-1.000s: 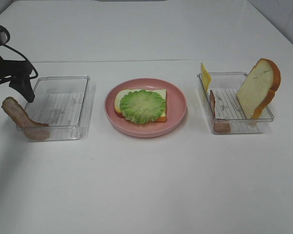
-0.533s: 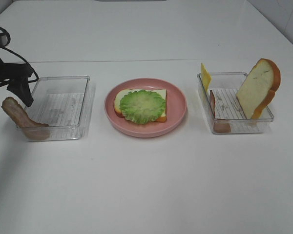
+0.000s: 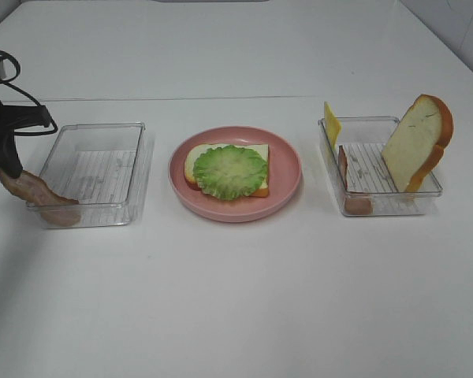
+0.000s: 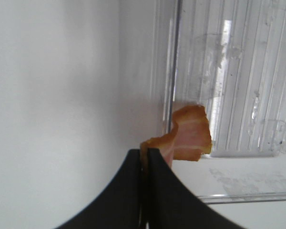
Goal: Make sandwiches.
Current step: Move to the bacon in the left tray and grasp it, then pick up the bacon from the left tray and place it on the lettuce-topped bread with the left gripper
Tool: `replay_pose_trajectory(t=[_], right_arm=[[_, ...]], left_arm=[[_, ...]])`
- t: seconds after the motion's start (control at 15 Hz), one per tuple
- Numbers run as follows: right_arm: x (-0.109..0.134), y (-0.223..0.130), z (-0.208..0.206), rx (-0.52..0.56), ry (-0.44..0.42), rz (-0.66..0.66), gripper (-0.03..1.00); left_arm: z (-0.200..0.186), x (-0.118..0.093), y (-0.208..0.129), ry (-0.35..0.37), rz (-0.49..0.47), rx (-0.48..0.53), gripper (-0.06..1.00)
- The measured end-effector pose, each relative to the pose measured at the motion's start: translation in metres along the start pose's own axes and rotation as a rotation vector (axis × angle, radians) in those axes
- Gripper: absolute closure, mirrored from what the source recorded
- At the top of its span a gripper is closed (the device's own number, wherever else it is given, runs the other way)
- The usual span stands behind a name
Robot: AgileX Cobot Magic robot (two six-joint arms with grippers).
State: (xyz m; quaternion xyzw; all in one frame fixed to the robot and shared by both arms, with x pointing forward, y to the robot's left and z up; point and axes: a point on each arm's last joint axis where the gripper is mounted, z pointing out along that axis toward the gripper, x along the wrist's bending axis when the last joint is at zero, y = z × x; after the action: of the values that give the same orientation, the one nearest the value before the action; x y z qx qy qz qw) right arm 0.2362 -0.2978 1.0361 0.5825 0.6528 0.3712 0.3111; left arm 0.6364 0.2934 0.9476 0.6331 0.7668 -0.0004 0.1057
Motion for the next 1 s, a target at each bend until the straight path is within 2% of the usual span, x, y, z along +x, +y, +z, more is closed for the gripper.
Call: replay_pose_trajectory(t=[0.2, 0.47, 0.67, 0.73, 0.93, 1.0], right_arm=[[0.0, 0.0, 0.0, 0.0, 0.0, 0.0, 0.24], [0.0, 0.0, 0.0, 0.0, 0.0, 0.0, 0.24], [0.0, 0.0, 0.0, 0.0, 0.0, 0.0, 0.24], [0.0, 0.0, 0.0, 0.0, 0.0, 0.0, 0.24], [0.0, 0.0, 0.0, 0.0, 0.0, 0.0, 0.24], [0.0, 0.0, 0.0, 0.0, 0.0, 0.0, 0.24]], left_arm=[[0.0, 0.001, 0.0, 0.011, -0.008, -0.005, 0.94], [0.0, -0.004, 0.0, -0.038, -0.039, -0.002, 0.94], [-0.022, -0.008, 0.0, -0.064, -0.037, -0.026, 0.94], [-0.035, -0.013, 0.003, -0.077, -0.03, -0.041, 0.94], [-0.068, -0.045, 0.012, -0.119, 0.027, -0.073, 0.94], [-0.079, -0.062, 0.014, -0.138, 0.046, -0.103, 0.94]])
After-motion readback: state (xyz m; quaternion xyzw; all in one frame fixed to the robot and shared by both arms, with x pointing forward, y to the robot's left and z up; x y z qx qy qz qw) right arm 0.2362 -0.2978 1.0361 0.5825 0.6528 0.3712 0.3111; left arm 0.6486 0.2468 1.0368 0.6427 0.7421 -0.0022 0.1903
